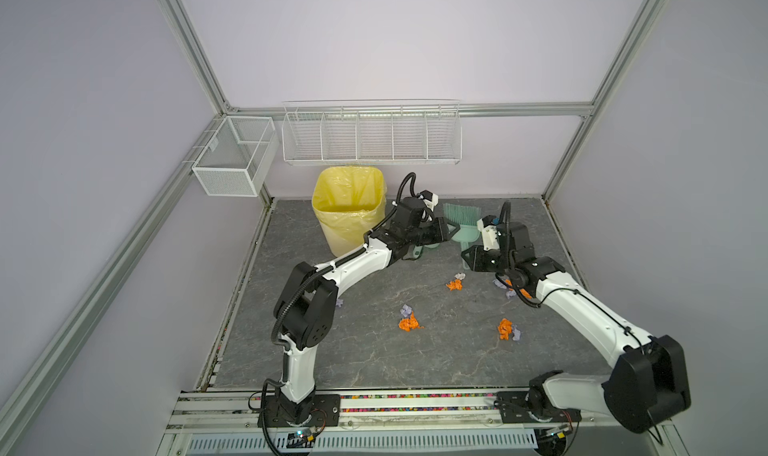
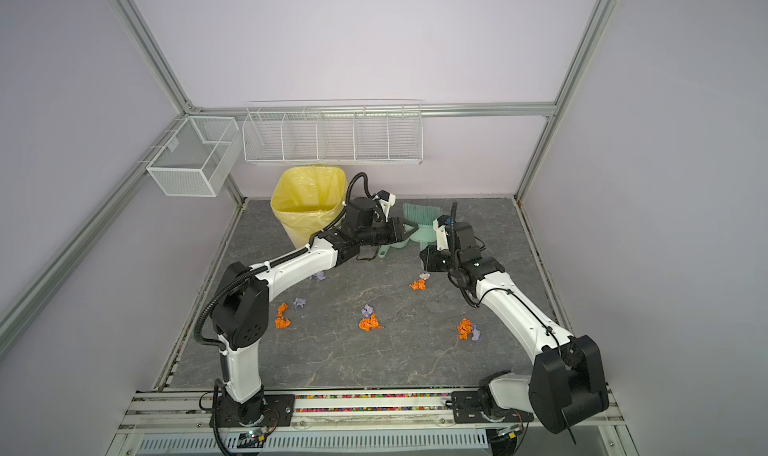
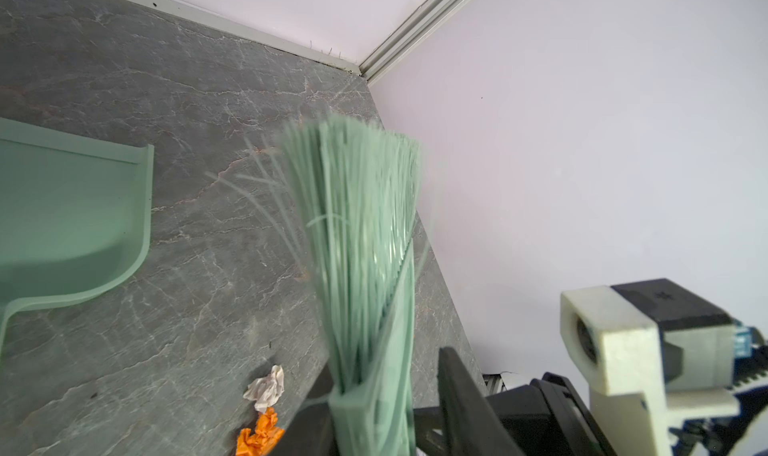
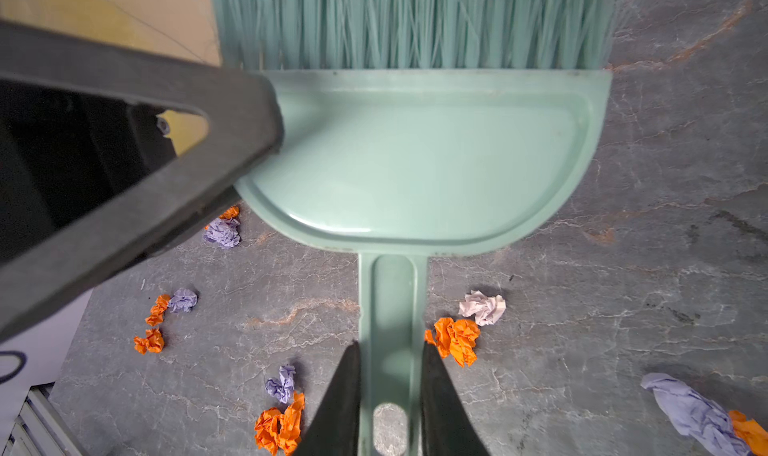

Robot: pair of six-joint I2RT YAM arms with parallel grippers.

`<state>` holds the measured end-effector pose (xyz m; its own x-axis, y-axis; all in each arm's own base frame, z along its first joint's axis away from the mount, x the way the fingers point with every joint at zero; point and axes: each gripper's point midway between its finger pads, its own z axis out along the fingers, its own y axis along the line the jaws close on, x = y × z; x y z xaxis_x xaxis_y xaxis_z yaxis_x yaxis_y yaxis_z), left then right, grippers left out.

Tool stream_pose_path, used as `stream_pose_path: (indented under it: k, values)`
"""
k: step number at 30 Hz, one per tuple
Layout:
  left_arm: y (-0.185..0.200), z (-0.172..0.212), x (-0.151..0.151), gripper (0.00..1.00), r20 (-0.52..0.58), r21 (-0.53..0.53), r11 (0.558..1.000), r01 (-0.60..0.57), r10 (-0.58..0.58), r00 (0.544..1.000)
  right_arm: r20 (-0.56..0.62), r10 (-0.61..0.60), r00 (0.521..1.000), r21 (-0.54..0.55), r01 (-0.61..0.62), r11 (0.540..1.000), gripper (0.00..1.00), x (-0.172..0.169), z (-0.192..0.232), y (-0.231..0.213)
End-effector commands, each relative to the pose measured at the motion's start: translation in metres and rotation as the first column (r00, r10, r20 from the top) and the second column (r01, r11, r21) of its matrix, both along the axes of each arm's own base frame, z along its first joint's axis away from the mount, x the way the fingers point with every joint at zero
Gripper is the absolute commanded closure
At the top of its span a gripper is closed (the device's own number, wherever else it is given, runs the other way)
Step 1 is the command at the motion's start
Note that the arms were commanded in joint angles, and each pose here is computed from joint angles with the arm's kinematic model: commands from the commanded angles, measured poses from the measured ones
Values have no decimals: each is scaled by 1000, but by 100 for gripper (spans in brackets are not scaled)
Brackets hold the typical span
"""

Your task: Sweep away the paper scraps from the table

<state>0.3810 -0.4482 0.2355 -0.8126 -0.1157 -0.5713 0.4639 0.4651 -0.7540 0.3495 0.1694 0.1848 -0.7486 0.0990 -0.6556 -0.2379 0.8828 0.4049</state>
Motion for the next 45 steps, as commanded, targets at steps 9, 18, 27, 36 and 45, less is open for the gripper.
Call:
stream_pose_path:
  k: [9,18,27,36,45]
  values:
    - [-9,-2,-4,83,0,-22,999,24,-24,1000,19,36,999,16,-36,999,93,-7,10,8]
    - [-10,0,-4,100,-17,-47,999,15,-16,1000,19,53,998,17,-54,998,87,-14,11,8]
    - [0,-4,3,100,-5,-13,999,-37,37,999,13,-24,1000,-8,24,1000,49,-13,12,-6]
    - [21,6,18,100,15,-11,996,-89,89,996,-1,-27,1000,40,27,999,14,-10,16,-4]
    - [32,26,32,100,56,-56,990,-133,136,989,-19,-34,999,242,37,970,12,6,32,-4]
